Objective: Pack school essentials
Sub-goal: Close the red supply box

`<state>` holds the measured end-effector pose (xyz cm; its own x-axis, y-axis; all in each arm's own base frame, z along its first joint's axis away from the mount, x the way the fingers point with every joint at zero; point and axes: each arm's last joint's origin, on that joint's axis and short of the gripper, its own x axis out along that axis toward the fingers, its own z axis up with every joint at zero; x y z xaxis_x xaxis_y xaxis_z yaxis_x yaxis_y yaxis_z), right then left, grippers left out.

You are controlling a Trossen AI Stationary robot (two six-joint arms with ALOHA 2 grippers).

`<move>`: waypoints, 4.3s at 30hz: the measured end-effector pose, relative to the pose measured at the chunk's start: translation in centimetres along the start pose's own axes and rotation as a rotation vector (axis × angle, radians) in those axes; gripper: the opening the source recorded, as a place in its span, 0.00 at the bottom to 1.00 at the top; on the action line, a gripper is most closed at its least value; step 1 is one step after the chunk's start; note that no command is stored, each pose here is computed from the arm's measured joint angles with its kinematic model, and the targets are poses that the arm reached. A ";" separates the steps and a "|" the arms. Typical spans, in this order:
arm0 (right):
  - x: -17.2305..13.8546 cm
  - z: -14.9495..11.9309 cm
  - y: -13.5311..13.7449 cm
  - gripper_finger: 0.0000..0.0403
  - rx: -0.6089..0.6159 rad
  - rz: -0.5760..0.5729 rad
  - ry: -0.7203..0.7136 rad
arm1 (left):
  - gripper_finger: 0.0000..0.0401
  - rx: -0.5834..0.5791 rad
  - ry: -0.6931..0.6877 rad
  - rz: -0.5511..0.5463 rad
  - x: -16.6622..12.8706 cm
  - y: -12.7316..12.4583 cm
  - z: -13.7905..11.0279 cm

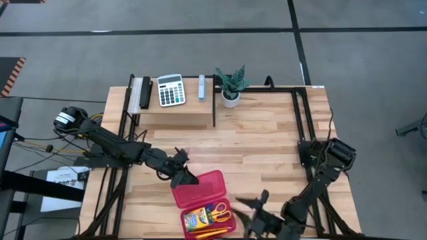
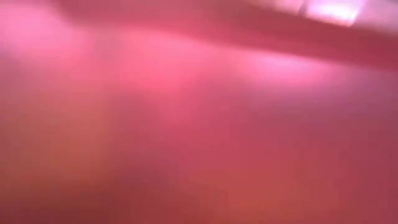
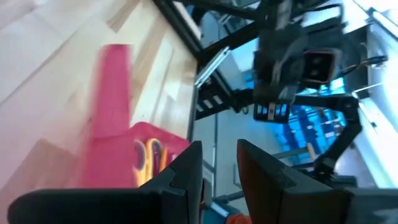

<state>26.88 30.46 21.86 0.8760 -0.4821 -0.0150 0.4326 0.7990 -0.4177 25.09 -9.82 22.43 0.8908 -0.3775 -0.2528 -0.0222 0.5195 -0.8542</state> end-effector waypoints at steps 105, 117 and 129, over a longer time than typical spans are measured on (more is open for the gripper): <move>10.9 -5.4 -1.3 0.18 0.361 0.206 0.446 | 0.00 0.031 0.124 0.283 3.6 5.3 -3.1; 16.3 -8.9 1.1 0.18 0.273 0.208 0.278 | 0.00 0.038 0.117 0.309 3.5 5.6 -3.1; 15.6 -10.6 1.9 0.18 0.366 0.232 0.399 | 0.00 -0.027 0.156 0.193 2.1 2.4 -3.9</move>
<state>39.08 20.70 11.19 0.8391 -0.3208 -0.4393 0.3466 0.9377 -0.0227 25.09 -12.34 18.04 0.7879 -0.3883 -0.4779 -0.1989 0.5740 -0.7943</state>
